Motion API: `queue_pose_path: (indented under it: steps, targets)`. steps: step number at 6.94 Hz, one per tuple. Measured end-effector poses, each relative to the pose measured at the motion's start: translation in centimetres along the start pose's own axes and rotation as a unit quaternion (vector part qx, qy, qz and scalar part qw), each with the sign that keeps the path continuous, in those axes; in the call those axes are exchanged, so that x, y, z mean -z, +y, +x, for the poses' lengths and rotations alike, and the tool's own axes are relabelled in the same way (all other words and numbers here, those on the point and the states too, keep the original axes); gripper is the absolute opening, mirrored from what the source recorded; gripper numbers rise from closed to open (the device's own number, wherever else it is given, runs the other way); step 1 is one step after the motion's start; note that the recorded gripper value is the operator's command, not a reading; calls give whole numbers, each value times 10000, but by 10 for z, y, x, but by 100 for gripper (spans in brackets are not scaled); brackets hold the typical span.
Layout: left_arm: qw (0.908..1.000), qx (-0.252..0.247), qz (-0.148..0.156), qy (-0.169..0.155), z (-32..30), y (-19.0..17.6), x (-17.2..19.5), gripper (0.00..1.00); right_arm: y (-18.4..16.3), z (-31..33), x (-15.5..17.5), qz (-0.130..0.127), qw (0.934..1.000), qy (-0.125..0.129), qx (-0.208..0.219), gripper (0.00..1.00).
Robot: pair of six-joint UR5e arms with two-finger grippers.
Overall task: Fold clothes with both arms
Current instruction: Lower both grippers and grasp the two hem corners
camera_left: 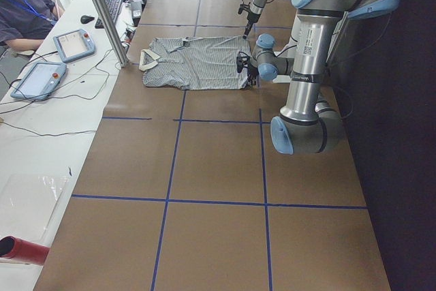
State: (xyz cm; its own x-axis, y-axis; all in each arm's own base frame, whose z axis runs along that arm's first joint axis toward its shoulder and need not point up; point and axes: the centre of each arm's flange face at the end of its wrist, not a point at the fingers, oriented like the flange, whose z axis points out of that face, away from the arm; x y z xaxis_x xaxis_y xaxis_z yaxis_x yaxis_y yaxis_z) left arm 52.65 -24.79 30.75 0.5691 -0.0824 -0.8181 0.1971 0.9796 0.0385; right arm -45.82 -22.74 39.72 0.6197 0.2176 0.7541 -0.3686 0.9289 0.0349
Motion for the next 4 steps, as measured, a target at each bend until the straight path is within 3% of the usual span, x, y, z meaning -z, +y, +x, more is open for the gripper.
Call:
queue_pose_path:
  steps: [2,4]
  targets:
    - [10000,0,0,6,1,0,0,0,-1,-1,1,57,10000,-19,4,0]
    - [10000,-24,-15,72,6,-2,20,0,-8,-6,25,74,9999,-131,-23,0]
